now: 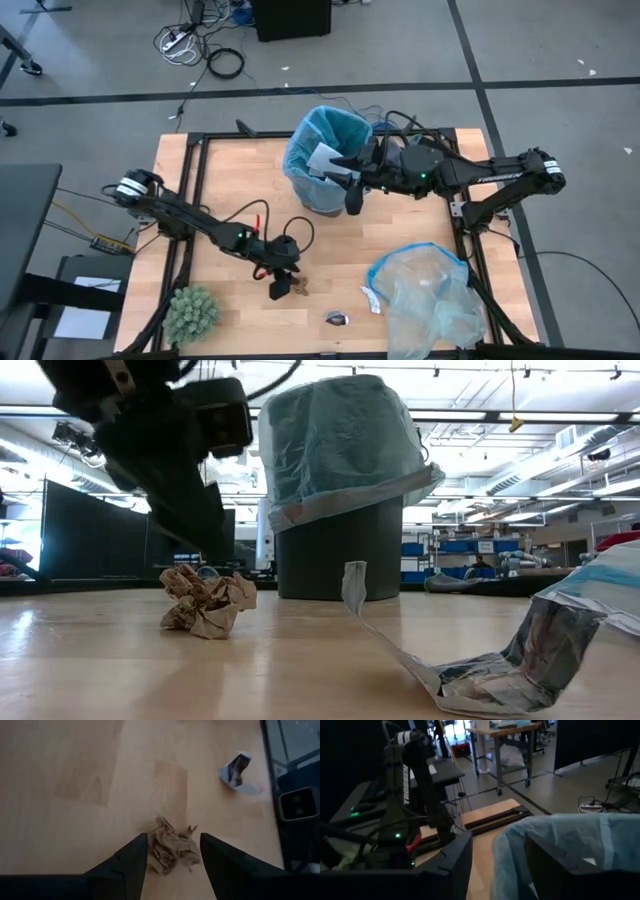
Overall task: Place trash/remove bag and relplace
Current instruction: Put the brown napkin into the trash bin
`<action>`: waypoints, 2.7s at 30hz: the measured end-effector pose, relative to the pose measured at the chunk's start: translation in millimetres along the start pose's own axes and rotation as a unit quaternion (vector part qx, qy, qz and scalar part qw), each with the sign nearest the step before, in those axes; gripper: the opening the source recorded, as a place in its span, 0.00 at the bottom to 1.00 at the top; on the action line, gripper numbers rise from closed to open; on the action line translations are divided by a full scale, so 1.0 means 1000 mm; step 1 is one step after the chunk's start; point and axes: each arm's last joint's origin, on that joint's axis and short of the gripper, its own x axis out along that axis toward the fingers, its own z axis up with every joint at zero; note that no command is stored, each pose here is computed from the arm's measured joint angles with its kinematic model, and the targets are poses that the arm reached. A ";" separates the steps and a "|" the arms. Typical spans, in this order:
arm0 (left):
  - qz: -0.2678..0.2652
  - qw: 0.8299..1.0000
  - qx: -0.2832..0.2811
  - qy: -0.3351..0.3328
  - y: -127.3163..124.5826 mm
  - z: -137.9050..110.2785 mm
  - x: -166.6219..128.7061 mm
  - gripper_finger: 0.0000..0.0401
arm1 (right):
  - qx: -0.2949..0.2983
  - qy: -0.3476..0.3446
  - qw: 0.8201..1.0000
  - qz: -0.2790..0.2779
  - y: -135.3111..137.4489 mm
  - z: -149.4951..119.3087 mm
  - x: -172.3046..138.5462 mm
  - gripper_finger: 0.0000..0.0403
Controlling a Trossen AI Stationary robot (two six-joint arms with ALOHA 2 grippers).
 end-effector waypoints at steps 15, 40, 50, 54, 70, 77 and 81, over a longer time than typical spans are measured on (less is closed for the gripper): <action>-0.046 0.998 -0.017 0.050 0.017 -0.013 0.043 0.41 | 0.001 0.001 1.000 0.004 0.004 -0.001 -0.002 0.40; -0.015 0.998 0.023 -0.053 0.017 0.041 -0.052 0.00 | 0.041 0.269 0.954 0.123 0.035 -0.054 -0.030 0.20; -0.028 0.965 0.123 -0.228 -0.009 0.118 -0.122 0.00 | 0.013 0.333 0.938 0.099 0.050 -0.092 -0.036 0.20; 0.023 0.942 0.163 -0.292 -0.015 0.148 -0.150 0.00 | 0.011 0.359 0.928 0.102 0.061 -0.111 -0.037 0.20; 0.229 0.930 0.097 -0.269 0.056 0.208 -0.193 0.00 | 0.022 0.485 0.870 0.082 0.099 -0.202 -0.023 0.20; 0.257 0.953 0.062 -0.152 0.088 0.210 -0.180 0.00 | 0.014 0.487 0.869 0.087 0.098 -0.203 -0.023 0.20; 0.249 0.959 0.067 -0.118 0.090 0.211 -0.174 0.00 | 0.001 0.508 0.856 0.096 0.100 -0.207 -0.028 0.20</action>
